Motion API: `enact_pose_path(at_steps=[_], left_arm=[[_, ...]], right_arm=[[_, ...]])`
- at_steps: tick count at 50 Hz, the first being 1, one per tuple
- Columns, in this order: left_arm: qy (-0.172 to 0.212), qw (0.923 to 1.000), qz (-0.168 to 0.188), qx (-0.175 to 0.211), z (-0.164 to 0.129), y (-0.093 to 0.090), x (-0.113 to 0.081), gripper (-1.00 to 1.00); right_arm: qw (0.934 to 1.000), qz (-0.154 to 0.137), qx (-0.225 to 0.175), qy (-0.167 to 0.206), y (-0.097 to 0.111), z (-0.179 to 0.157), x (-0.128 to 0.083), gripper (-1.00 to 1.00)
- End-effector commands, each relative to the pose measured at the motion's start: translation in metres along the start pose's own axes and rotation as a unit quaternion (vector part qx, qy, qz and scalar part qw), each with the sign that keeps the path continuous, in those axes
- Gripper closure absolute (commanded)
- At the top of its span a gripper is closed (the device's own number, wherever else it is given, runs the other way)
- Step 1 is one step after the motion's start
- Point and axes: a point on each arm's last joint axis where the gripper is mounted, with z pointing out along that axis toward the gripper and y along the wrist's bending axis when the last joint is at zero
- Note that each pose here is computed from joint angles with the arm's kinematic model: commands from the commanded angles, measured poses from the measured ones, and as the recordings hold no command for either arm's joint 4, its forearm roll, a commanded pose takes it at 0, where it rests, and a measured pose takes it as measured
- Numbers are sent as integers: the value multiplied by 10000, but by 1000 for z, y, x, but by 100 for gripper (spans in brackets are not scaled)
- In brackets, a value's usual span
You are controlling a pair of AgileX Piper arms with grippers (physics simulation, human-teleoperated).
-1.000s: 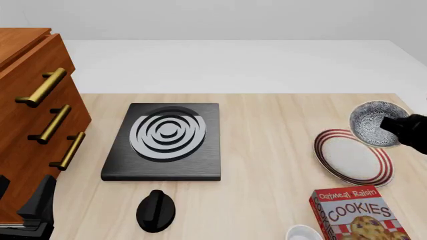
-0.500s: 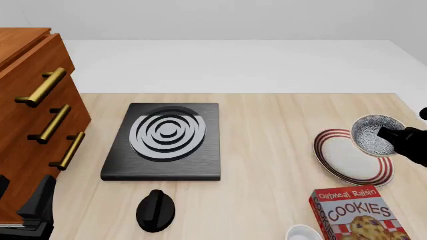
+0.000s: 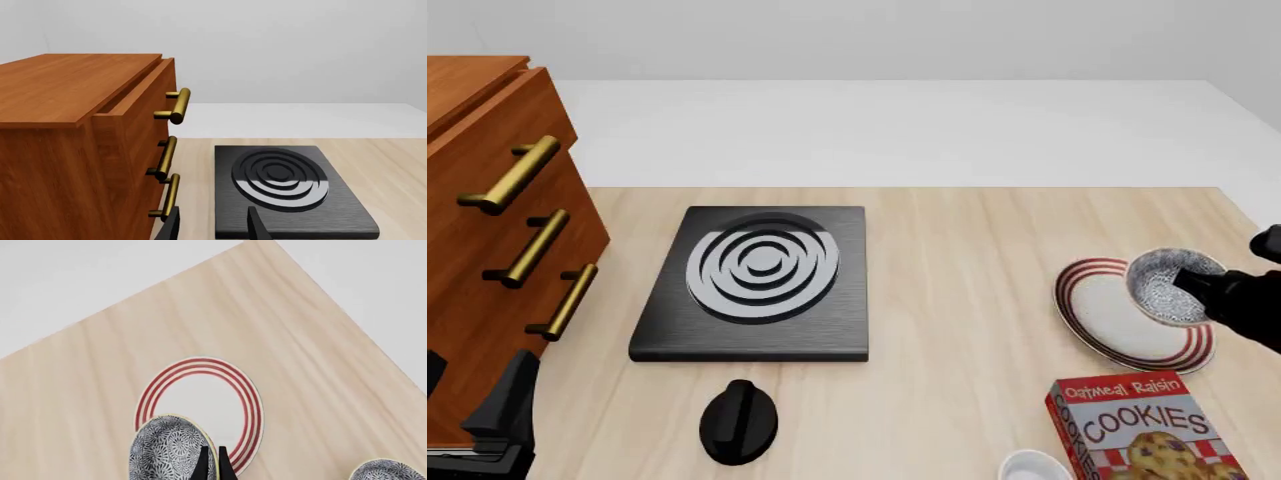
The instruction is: Pick the akita bowl on the ramekin and place it on the plate.
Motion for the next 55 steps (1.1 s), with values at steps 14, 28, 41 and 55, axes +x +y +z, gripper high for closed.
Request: enact_pose_path(at_steps=[14, 28, 41, 55], left_arm=[[0, 10000, 1, -1, 0, 0, 0, -100], [-1, 10000, -1, -1, 0, 0, 0, -100], [1, 10000, 0, -2, 0, 0, 0, -100], [-4, 10000, -2, -2, 0, 0, 0, -100]], right_arm=[[9998, 112, -10, 147, 0, 25, 12, 100], [9997, 106, 51, 201, -3, 39, 14, 100], [9997, 79, 83, 201, -5, 50, 8, 100], [9996, 84, 98, 255, -5, 65, 8, 100]])
